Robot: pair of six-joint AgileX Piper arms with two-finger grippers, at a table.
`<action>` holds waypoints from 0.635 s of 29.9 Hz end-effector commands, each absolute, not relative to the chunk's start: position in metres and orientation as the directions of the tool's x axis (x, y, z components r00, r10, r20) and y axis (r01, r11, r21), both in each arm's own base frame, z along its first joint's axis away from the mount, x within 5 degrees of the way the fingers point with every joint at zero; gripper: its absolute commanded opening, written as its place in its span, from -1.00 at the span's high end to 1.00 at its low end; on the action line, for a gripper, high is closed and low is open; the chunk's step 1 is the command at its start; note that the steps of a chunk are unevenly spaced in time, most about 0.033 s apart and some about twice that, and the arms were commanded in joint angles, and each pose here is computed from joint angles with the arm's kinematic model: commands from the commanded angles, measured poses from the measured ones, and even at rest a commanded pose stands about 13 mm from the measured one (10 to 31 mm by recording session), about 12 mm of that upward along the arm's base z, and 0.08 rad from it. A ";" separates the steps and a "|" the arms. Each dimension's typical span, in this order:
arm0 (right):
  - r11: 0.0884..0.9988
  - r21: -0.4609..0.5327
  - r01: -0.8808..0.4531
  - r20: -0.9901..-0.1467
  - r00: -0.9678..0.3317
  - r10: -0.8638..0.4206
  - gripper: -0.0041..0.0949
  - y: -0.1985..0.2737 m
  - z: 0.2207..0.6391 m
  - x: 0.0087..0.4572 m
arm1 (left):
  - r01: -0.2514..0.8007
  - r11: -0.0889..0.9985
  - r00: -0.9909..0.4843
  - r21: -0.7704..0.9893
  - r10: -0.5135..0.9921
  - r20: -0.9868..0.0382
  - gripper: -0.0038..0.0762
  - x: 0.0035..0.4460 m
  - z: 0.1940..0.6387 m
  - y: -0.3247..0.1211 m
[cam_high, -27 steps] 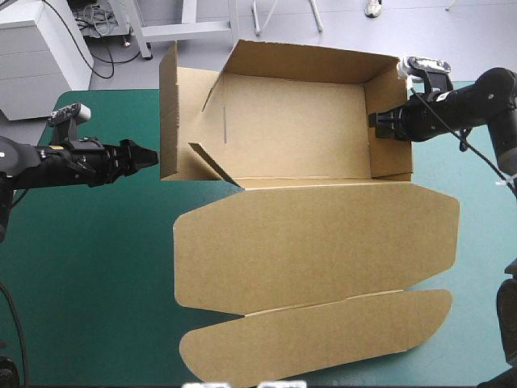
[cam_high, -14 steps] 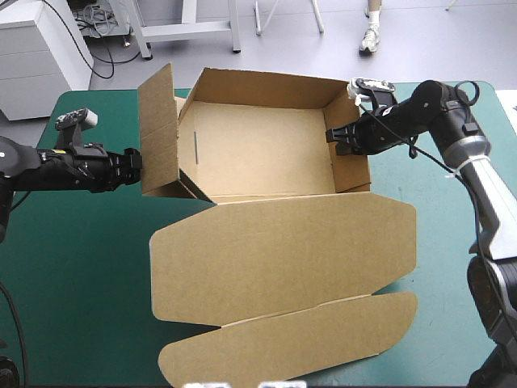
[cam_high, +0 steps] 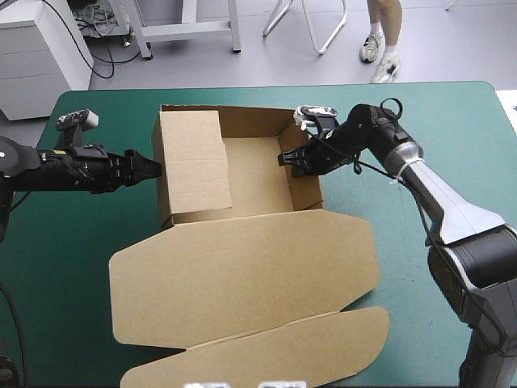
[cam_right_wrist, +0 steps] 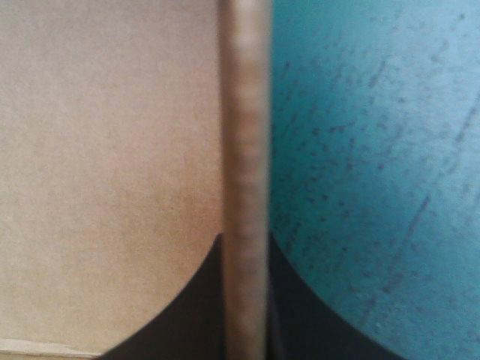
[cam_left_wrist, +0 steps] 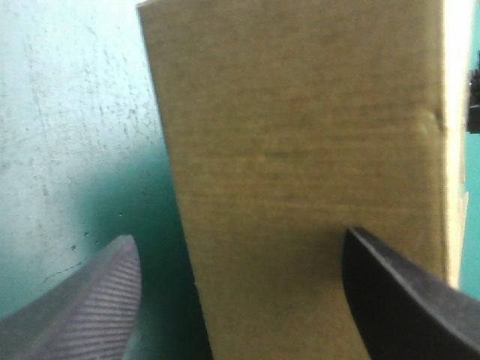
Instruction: Fold the box
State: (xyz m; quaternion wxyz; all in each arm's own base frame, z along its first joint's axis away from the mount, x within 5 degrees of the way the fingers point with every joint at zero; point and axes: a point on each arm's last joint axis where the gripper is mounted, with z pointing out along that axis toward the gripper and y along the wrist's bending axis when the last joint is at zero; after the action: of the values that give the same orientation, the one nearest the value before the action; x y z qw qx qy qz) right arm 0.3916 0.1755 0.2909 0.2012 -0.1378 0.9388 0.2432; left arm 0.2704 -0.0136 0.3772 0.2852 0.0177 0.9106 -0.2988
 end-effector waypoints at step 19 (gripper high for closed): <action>0.793 0.468 -0.389 -0.502 -0.856 -0.124 0.95 0.218 0.305 0.380 | 0.271 0.778 -0.827 -0.567 -0.113 -0.551 -0.43 0.258 0.397 -0.022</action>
State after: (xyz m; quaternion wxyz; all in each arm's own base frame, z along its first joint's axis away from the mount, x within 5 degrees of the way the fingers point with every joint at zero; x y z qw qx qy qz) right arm 0.3906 0.2098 0.2639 0.1894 -0.1541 0.9404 0.2367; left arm 0.2661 -0.0112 0.3746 0.2642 0.0311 0.9194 -0.2898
